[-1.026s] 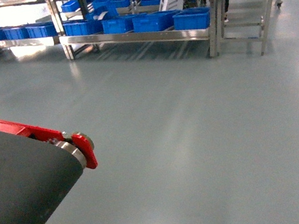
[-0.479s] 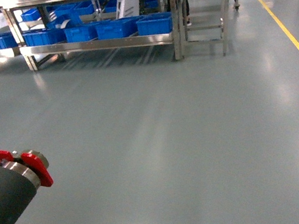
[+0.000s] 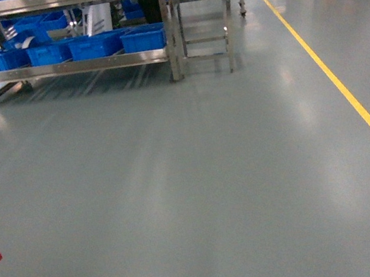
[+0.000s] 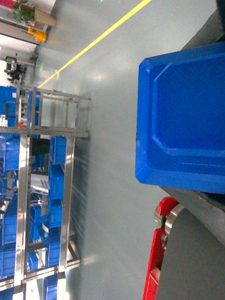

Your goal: Sort blue parts and orange caps into right shelf containers

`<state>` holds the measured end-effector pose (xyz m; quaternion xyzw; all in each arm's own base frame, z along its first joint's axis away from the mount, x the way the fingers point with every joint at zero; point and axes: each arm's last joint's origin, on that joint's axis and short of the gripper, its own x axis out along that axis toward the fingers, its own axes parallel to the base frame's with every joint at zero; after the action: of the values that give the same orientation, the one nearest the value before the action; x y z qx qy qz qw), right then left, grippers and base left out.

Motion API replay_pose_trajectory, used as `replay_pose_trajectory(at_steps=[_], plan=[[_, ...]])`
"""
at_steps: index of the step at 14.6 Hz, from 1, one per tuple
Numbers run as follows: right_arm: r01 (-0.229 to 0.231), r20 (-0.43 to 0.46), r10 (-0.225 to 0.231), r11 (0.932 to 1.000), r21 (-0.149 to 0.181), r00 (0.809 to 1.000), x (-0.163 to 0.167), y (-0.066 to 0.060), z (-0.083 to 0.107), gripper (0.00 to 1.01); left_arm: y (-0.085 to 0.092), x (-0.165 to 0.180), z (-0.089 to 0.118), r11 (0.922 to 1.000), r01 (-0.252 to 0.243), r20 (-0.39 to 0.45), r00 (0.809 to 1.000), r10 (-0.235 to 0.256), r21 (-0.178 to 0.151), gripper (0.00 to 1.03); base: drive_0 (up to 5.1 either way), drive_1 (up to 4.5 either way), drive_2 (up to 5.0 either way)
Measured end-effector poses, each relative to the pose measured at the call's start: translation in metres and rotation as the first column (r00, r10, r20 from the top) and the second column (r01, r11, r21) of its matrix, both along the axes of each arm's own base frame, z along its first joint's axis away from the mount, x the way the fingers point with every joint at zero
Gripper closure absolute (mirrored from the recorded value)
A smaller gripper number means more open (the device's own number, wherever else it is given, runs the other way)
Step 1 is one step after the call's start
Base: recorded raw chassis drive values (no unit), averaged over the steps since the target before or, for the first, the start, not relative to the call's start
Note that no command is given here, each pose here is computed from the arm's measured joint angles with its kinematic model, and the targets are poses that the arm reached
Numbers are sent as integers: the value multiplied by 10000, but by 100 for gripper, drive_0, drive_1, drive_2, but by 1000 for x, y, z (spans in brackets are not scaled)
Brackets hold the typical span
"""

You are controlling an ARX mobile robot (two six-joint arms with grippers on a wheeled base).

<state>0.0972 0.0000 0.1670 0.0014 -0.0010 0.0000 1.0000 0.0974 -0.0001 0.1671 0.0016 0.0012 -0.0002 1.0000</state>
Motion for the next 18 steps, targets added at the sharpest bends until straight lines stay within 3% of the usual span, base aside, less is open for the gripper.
replay_pose_trajectory(at_steps=[10,18], plan=[[11,0,-11,10000,0,10000,0,0,0,58,0,0,0,10000,23,4,10000,-23,0,59,-123,-123,-123],[8,-8,-8,10000,0,10000,0,0,0,58,0,0,0,10000,19,4,10000,-19,0,59,-3,375,-381]])
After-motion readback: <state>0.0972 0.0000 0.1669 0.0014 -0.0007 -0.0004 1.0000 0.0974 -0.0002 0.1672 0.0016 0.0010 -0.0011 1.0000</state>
